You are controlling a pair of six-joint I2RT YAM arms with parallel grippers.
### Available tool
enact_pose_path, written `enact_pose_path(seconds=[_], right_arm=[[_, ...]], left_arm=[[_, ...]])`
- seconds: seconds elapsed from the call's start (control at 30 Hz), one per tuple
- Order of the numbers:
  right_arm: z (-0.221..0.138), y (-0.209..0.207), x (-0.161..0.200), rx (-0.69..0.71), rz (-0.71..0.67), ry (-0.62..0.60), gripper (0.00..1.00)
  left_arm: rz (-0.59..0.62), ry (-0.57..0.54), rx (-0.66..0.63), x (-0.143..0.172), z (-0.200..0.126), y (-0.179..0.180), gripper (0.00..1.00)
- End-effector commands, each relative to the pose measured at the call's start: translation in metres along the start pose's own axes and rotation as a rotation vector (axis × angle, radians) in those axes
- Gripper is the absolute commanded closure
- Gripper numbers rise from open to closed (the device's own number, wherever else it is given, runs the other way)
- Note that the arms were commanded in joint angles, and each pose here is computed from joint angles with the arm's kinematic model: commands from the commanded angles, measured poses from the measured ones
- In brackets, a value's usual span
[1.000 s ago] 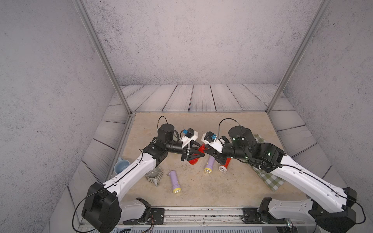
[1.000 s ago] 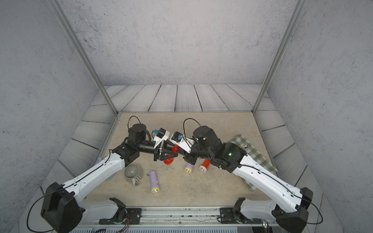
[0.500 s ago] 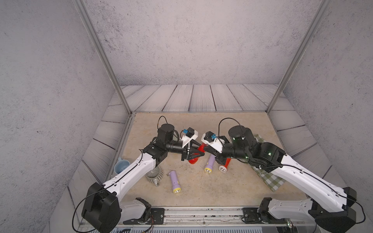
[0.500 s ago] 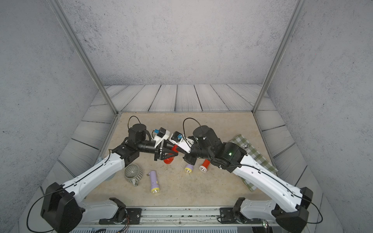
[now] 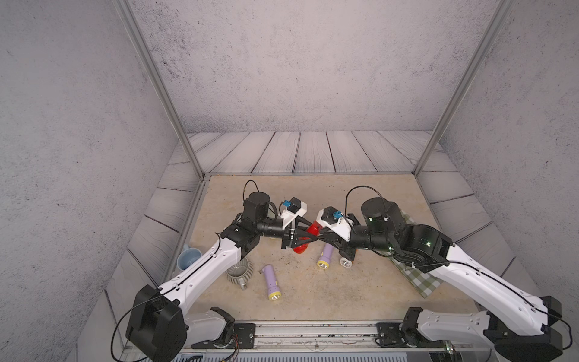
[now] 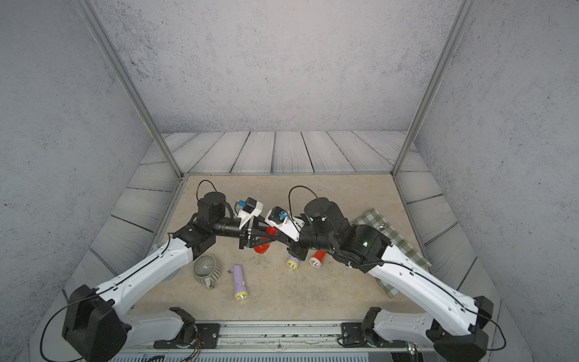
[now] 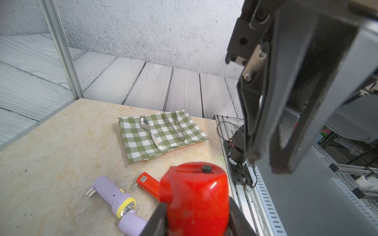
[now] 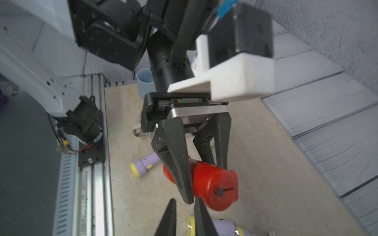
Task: Close the plug at the bottom of the flashlight
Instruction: Close the plug of the flashlight, then place the flashlight at the center of the board.
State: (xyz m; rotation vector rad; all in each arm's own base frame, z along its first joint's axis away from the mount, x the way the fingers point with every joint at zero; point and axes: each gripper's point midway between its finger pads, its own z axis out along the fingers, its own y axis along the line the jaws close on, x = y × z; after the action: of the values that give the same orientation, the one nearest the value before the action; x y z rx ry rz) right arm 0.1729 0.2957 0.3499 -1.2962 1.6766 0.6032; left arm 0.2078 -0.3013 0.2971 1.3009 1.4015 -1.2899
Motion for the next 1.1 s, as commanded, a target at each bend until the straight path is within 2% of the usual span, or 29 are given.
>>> enact_pose_path(seconds=[0.0, 0.1, 0.23, 0.3, 0.4, 0.57, 0.63, 0.83, 1.07], right_arm=[[-0.022, -0.01, -0.013, 0.082, -0.003, -0.066, 0.66], [-0.032, -0.019, -0.016, 0.14, -0.007, -0.088, 0.6], [-0.029, -0.018, -0.015, 0.13, -0.015, -0.067, 0.53], [-0.024, -0.018, -0.014, 0.116, -0.01, -0.055, 0.52], [-0.019, -0.019, -0.013, 0.116, -0.007, -0.046, 0.52], [-0.023, -0.02, -0.01, 0.129, -0.006, -0.052, 0.52], [-0.026, -0.022, -0.009, 0.144, -0.003, -0.056, 0.51], [-0.028, -0.036, 0.0, 0.229, 0.031, -0.029, 0.51], [-0.034, -0.052, 0.021, 0.349, 0.118, -0.003, 0.5]], left_arm=[[0.083, -0.044, 0.023, -0.022, -0.005, -0.012, 1.0], [0.09, -0.047, 0.039, -0.022, -0.005, -0.015, 1.0], [0.094, -0.049, 0.05, -0.023, -0.006, -0.017, 1.0], [0.093, -0.048, 0.046, -0.023, -0.006, -0.016, 1.0], [0.065, -0.037, -0.034, -0.021, -0.005, -0.002, 1.0], [0.059, -0.035, -0.029, -0.022, -0.004, 0.0, 1.0], [0.05, -0.033, -0.064, -0.021, -0.004, 0.005, 1.0], [-0.154, -0.026, -0.491, -0.012, -0.019, 0.085, 1.0], [-0.408, 0.069, -0.818, 0.025, -0.039, 0.15, 1.0]])
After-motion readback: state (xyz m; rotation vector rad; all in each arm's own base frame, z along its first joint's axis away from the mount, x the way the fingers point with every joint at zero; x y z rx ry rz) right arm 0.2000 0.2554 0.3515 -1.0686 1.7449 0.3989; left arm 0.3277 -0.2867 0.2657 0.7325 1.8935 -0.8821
